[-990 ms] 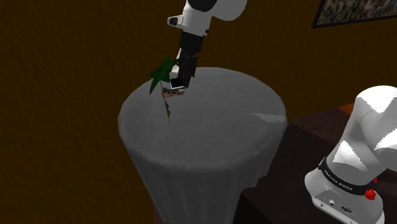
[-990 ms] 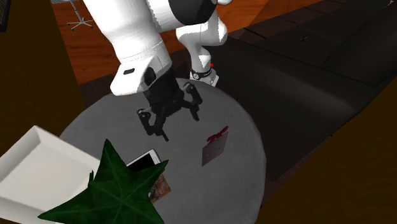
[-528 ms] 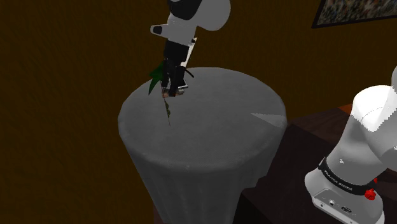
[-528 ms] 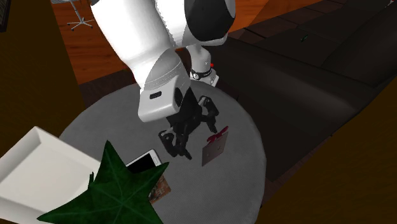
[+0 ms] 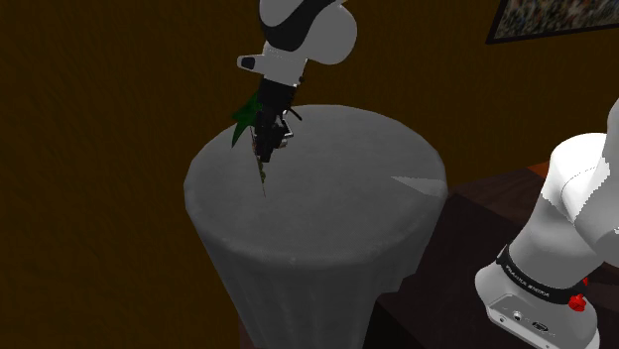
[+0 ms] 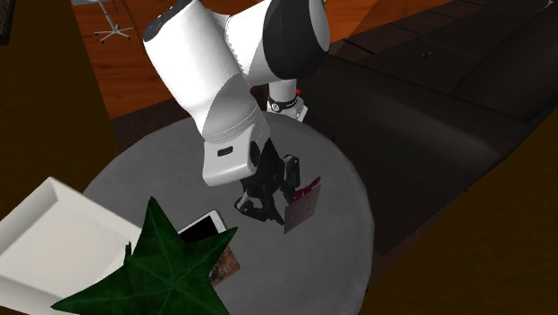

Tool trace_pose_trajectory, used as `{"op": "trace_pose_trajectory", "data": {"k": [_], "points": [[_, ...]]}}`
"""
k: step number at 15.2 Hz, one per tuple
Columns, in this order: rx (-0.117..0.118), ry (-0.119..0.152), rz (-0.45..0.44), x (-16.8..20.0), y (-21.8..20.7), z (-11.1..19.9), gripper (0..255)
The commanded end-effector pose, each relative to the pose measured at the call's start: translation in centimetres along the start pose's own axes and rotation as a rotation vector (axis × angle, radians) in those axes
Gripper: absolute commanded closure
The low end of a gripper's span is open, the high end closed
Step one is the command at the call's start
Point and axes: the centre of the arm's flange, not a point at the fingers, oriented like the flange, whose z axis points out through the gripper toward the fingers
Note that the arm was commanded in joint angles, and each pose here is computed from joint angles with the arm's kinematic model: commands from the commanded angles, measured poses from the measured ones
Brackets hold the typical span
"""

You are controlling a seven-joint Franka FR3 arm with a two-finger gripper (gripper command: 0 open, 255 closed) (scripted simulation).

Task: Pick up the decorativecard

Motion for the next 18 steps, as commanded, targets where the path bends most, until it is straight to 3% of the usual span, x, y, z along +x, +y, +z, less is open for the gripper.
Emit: {"op": "trace_pose_trajectory", "data": {"k": [1, 8, 18], "points": [[0.0, 0.0, 0.0, 0.0, 0.0, 0.0, 255], [0.0, 0.0, 0.0, 0.0, 0.0, 0.0, 255], [0.0, 0.0, 0.0, 2.2, -0.6, -4.8, 255]]}}
